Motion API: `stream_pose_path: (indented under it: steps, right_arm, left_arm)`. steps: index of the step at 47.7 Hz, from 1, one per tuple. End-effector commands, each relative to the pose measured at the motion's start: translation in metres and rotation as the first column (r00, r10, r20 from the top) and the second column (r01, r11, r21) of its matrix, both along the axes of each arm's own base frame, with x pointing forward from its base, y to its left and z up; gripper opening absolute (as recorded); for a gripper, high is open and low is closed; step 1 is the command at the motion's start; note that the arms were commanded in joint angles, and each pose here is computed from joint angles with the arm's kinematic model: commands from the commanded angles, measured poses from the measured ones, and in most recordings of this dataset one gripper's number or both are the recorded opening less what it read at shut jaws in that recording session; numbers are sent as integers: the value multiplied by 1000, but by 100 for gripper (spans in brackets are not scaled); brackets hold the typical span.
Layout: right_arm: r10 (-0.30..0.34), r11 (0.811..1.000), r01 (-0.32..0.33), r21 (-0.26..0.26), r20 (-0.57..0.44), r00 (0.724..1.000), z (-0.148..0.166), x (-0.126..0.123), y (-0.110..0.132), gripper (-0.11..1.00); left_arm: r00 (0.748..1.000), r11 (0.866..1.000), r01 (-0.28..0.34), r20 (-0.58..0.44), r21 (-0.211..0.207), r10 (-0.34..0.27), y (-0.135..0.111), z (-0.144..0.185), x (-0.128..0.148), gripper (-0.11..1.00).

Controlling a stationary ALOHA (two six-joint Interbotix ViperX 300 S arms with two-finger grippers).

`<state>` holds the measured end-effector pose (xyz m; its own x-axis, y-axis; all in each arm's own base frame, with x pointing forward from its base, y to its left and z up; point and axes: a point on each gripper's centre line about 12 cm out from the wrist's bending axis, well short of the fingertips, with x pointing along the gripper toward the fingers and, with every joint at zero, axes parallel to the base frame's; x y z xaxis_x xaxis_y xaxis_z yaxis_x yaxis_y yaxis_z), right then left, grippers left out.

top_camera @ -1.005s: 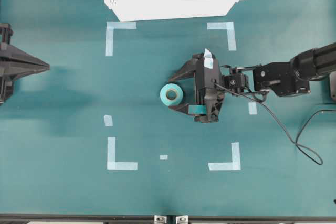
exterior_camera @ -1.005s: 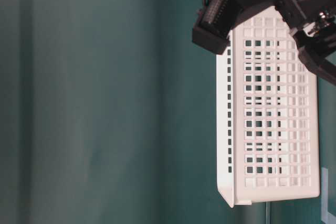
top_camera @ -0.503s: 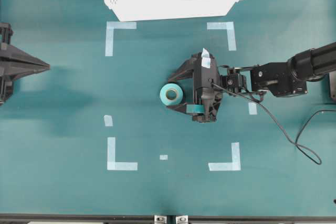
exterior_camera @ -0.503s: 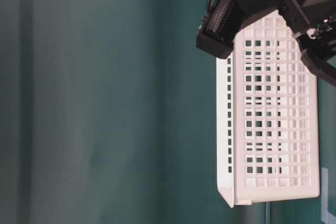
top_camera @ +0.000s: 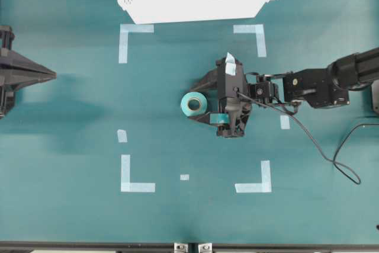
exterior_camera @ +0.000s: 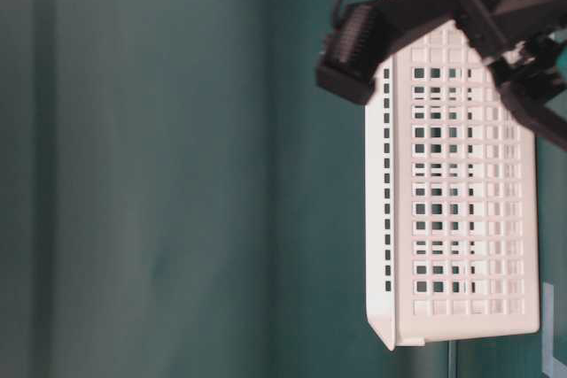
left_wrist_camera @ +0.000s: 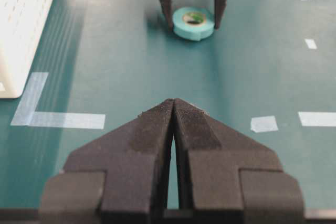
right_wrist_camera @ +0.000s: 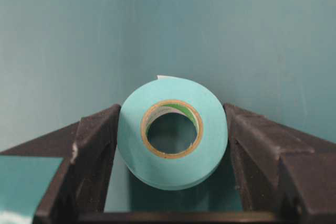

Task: Put the tape in the middle into the white basket.
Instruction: 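Lower the right gripper around the tape roll and close on it, then lift the tape roll and carry it toward the white basket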

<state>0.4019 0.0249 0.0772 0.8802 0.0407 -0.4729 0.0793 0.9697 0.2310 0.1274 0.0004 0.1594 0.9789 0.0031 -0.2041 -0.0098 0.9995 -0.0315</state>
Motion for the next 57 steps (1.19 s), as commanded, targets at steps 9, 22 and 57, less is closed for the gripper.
stream_pose_path:
  steps: [9, 22, 57]
  right_arm:
    - [9, 1000, -9, 0, 34, 999, 32, 2, 2, 67]
    - [9, 1000, -9, 3, 41, 999, 52, 0, 2, 67]
    - [11, 1000, -10, -7, 141, 990, 121, -11, -3, 67]
  left_arm:
    - [1000, 1000, -4, 12, -1, 4, 0, 4, 1, -11]
    - [1000, 1000, -4, 14, -1, 4, 0, 5, 2, -11]
    - [1000, 1000, -4, 15, -1, 4, 0, 6, 2, -11]
